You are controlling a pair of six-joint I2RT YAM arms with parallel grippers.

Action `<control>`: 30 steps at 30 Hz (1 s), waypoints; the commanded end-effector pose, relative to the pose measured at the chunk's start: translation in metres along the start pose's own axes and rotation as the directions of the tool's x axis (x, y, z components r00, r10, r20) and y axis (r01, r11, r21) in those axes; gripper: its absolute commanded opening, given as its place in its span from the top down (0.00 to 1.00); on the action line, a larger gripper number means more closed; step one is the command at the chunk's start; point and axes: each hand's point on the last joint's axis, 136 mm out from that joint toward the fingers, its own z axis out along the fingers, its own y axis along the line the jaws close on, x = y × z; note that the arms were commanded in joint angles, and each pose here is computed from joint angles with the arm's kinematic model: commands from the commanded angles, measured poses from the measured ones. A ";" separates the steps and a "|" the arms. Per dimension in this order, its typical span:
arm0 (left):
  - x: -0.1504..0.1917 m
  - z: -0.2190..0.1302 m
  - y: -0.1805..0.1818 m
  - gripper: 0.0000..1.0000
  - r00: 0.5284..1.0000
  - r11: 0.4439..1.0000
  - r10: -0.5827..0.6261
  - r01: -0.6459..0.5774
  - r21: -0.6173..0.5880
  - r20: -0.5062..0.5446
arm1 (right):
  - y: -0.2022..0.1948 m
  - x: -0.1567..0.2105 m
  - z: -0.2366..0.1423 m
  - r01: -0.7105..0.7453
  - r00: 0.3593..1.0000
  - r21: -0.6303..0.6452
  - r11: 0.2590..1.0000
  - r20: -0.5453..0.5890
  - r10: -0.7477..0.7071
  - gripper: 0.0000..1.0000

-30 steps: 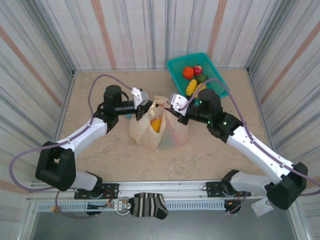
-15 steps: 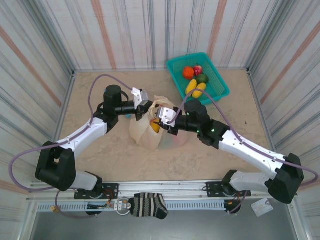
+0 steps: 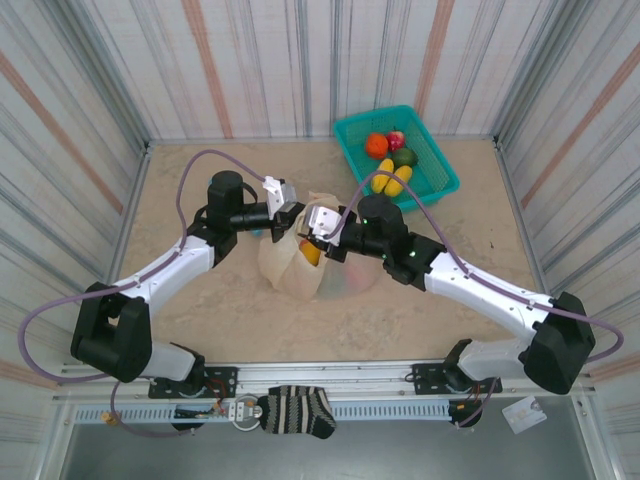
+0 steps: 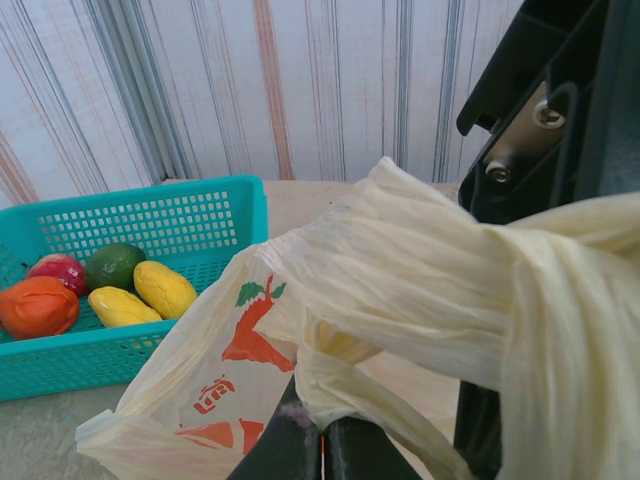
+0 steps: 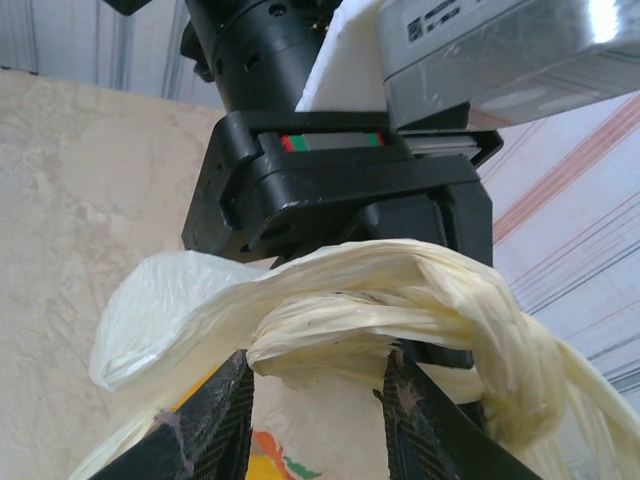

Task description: Place the fake fruits into the plastic bag and tie a complex knot

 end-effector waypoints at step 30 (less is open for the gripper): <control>-0.010 -0.003 0.003 1.00 1.000 0.999 0.022 -0.022 -0.029 0.018 | 0.004 -0.018 -0.004 -0.090 0.994 -0.032 0.995 0.063 0.092 1.00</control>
